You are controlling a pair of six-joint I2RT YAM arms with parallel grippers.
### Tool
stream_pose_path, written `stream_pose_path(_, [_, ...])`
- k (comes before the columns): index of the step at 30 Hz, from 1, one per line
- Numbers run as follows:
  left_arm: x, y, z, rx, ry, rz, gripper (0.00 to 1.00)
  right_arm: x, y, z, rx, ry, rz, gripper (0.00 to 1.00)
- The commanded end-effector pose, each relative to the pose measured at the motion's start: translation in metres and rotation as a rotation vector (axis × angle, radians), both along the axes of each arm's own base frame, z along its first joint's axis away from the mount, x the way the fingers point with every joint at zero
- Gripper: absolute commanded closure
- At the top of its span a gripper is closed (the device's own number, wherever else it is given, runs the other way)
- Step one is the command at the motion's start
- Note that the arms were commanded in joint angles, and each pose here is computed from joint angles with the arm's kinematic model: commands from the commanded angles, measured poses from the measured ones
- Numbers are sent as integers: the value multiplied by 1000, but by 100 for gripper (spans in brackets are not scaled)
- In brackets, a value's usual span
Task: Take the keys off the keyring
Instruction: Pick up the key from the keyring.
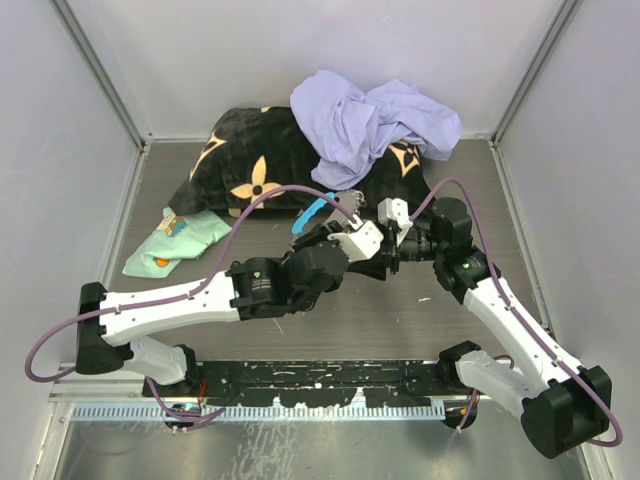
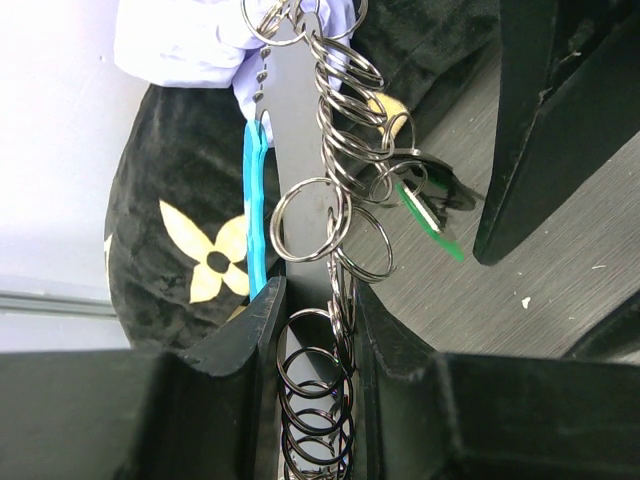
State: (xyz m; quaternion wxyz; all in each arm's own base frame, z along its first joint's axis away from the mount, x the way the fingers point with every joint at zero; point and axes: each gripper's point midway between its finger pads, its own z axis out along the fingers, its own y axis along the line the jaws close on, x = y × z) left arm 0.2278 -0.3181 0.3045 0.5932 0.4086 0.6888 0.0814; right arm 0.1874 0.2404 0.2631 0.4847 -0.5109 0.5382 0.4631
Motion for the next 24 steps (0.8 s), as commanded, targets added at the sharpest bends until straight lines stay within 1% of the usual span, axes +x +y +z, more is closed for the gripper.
stream_pose_path(1, [2,5,35,-136,-19,67,100,15,0,18,38,-54,-92,49])
stream_pose_path(15, [0,5,26,-153,36,79,100,31,-3,23,57,-60,-185,43])
stream_pose_path(24, [-2,0,22,-178,69,63,100,32,-3,23,72,-52,-189,40])
